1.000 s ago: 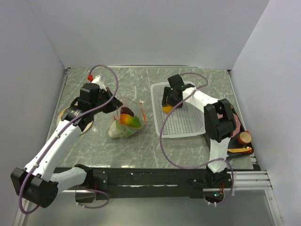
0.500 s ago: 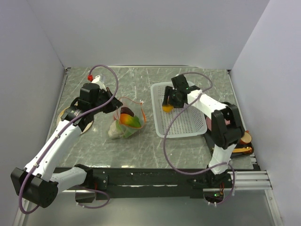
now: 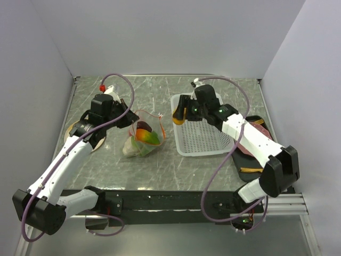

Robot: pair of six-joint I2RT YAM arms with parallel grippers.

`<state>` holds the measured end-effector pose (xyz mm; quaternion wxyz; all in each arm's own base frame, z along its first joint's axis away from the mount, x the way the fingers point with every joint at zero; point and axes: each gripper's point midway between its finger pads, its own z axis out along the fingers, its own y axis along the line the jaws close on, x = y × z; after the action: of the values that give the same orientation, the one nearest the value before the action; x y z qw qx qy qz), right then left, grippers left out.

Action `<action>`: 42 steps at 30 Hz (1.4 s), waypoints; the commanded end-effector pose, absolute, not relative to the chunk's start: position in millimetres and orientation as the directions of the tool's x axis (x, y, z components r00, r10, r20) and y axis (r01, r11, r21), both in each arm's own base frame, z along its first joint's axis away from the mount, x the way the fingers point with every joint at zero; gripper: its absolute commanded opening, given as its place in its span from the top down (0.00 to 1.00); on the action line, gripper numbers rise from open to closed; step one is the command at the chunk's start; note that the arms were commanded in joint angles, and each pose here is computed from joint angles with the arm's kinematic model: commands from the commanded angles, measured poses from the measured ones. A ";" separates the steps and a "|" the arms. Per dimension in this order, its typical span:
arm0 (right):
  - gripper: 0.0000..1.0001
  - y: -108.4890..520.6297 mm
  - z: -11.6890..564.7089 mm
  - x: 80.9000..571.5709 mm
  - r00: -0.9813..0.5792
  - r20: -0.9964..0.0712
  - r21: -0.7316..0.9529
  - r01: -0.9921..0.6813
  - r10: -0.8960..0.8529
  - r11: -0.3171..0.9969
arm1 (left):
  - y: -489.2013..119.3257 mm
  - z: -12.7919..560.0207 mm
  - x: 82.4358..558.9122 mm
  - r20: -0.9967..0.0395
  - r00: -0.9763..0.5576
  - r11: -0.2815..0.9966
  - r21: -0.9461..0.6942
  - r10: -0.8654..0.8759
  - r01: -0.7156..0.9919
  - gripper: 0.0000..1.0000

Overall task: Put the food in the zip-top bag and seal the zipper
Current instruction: Pick up the fake fruit from the bin, then place the fake fruit in the zipper food storage bag.

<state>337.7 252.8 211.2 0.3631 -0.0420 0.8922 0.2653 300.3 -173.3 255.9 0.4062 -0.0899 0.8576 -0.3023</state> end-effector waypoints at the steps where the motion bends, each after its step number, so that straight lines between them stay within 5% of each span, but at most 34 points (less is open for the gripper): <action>1: 0.68 288.0 256.6 310.1 -0.665 -0.740 0.492 -0.433 0.100 0.756 | -179.1 268.1 306.5 -0.663 -0.630 0.786 -0.604 -0.404 0.132 0.99; 17: 0.66 358.3 254.2 272.4 -0.650 -0.755 0.442 -0.599 -0.083 0.668 | -181.3 271.2 307.9 -0.667 -0.627 0.782 -0.607 -0.402 0.144 0.99; 29: 0.61 362.4 218.6 288.3 -0.685 -0.715 0.358 -0.528 -0.138 0.770 | -181.7 280.7 307.8 -0.674 -0.621 0.779 -0.608 -0.401 0.157 0.99; 42: 0.46 375.5 229.5 305.3 -0.641 -0.755 0.320 -0.544 -0.139 0.775 | -180.4 281.4 305.3 -0.675 -0.618 0.778 -0.608 -0.402 0.157 0.99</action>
<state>302.7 362.4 200.5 0.3414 -0.1840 0.8883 0.2458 302.6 -177.4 253.9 0.4010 -0.0860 0.8583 -0.3084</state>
